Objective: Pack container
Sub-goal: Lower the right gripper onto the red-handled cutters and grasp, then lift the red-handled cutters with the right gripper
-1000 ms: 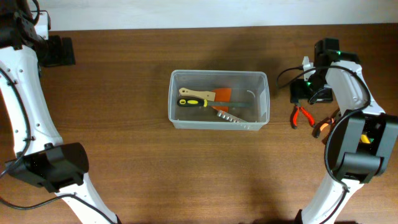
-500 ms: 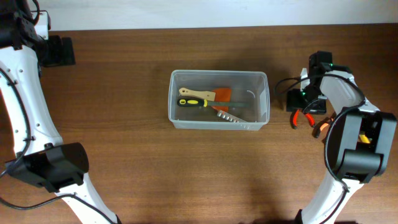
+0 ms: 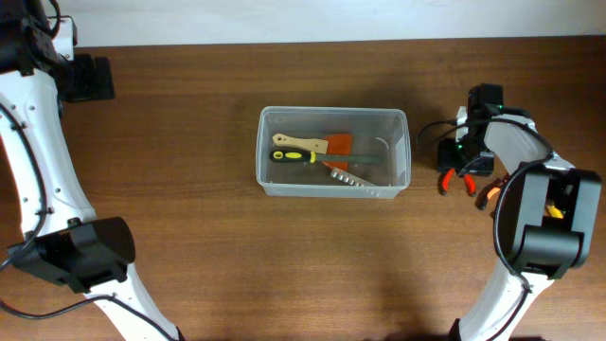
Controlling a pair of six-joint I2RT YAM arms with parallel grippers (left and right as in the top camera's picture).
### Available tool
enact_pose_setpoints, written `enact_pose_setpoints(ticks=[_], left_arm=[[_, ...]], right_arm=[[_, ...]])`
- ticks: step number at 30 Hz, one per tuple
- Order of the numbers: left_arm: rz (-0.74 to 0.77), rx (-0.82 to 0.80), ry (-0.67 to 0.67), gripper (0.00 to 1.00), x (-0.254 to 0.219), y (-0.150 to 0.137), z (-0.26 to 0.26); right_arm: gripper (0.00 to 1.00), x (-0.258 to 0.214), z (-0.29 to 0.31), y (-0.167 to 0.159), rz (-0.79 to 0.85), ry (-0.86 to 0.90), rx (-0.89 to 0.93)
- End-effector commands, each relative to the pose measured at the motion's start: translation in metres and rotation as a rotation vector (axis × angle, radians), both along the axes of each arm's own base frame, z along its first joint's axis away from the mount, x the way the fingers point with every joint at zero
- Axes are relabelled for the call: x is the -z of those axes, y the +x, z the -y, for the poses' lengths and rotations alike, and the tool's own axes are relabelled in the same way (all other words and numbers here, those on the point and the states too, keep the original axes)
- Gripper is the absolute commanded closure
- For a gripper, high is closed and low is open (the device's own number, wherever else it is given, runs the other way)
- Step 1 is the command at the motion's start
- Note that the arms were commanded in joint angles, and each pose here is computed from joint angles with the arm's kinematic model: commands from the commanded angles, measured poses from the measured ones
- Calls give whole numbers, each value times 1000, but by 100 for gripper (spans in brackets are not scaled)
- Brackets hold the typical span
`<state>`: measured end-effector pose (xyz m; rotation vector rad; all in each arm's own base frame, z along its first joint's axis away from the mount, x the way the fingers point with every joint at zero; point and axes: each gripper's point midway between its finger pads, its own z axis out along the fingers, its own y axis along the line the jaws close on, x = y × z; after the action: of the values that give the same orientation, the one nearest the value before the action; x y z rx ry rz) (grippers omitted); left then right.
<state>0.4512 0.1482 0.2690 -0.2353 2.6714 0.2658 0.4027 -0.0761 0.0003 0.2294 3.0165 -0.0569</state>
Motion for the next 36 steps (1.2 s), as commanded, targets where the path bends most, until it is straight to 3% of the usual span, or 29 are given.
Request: enact_pose_setpoints(ticks=[1, 6, 13, 16, 21, 23, 26, 36], left_arm=[[-1, -7, -22, 1, 3, 1, 1], [-1, -7, -22, 1, 3, 1, 1], [-1, -7, -22, 1, 3, 1, 1], [-1, -7, -22, 1, 3, 1, 1], [-1, -7, -22, 1, 3, 1, 1], [-1, -7, -22, 1, 3, 1, 1], [-1, -7, -23, 1, 3, 1, 1], [-1, -7, -22, 1, 3, 1, 1]], right_arm=[[41, 7, 2, -8, -24, -8, 11], [50, 7, 1, -9, -30, -7, 12], [52, 7, 1, -10, -32, -4, 34], [59, 7, 1, -10, -31, -3, 46], [58, 8, 1, -12, -37, 4, 98], [51, 8, 0, -14, -42, 12, 152], [49, 8, -3, -17, -55, 31, 204], [43, 8, -14, -44, -166, 77, 235]])
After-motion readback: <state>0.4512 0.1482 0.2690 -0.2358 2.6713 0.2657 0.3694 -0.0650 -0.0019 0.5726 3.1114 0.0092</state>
